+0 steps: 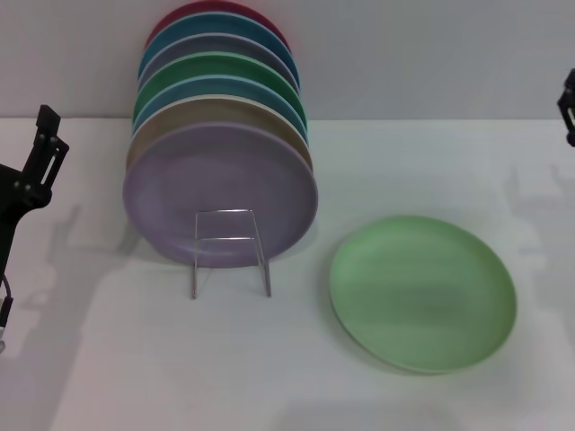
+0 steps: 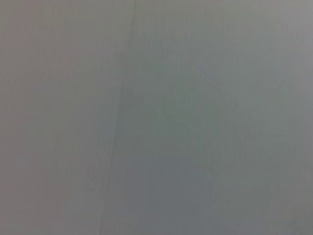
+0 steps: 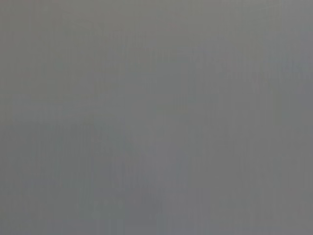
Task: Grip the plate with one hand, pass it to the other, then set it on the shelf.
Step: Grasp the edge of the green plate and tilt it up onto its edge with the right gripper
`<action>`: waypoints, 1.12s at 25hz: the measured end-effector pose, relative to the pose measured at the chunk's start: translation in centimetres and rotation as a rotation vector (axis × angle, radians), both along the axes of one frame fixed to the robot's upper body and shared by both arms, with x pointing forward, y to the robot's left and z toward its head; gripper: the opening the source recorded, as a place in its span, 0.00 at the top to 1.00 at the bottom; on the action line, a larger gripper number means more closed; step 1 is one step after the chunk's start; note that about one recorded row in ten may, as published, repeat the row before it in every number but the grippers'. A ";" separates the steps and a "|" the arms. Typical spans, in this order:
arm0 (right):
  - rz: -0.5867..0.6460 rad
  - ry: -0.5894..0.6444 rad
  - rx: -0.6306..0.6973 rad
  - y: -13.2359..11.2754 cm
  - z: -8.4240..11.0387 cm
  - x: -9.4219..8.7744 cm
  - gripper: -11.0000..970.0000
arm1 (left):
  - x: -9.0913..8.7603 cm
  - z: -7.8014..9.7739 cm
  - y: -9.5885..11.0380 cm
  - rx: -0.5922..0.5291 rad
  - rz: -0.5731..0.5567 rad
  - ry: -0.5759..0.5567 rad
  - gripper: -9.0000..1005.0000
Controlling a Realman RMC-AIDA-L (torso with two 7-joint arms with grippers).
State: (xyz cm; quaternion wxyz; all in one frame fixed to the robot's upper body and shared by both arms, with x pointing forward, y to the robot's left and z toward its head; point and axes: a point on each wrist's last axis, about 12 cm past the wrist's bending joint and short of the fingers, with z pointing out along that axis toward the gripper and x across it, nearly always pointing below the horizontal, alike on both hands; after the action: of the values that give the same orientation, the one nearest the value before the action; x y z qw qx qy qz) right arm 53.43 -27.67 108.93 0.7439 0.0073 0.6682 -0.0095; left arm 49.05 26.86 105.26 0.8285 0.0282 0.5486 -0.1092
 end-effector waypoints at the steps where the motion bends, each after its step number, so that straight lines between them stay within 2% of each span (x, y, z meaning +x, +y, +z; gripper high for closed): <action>1: 0.028 0.056 0.004 -0.1 0.9 0.5 0.36 | 0.0 0.0 0.0 0.001 -0.001 0.000 0.14; 3: 0.038 0.073 0.003 -0.1 1.5 0.7 0.36 | 0.0 0.0 0.0 0.002 -0.001 0.000 0.14; 4: 0.079 0.147 -0.013 0.1 2.3 1.1 0.36 | 0.1 0.0 0.0 0.001 -0.002 -0.002 0.14; 9: 0.132 0.265 -0.024 0.2 4.0 1.8 0.36 | 0.2 0.1 -0.1 -0.001 -0.003 -0.005 0.14; 11: 0.178 0.379 -0.013 -0.2 5.4 2.2 0.36 | 0.2 0.2 -0.1 -0.003 -0.003 -0.009 0.14; 12: 0.178 0.379 -0.013 -0.2 5.4 2.2 0.36 | 0.2 0.2 -0.1 -0.003 -0.003 -0.009 0.14; 21: 0.341 0.741 0.055 -1.8 8.4 3.0 0.36 | 0.2 0.3 -0.2 -0.004 -0.010 -0.018 0.14; 22: 0.341 0.741 0.055 -1.8 8.4 3.0 0.36 | 0.2 0.3 -0.2 -0.005 -0.010 -0.020 0.14; 26: 0.354 0.902 0.084 -3.0 8.9 3.2 0.36 | 0.1 0.5 -0.2 -0.007 -0.013 -0.032 0.14; 28: 0.355 0.928 0.088 -3.2 8.9 3.2 0.36 | 0.1 0.5 -0.2 -0.008 -0.013 -0.037 0.14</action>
State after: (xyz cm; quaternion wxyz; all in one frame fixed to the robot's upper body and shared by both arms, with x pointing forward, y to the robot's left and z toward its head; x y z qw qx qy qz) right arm 56.68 -30.84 117.80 0.3570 -0.0803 0.9196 0.1432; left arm 49.14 26.63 105.77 0.8379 0.0306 0.5324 -0.1163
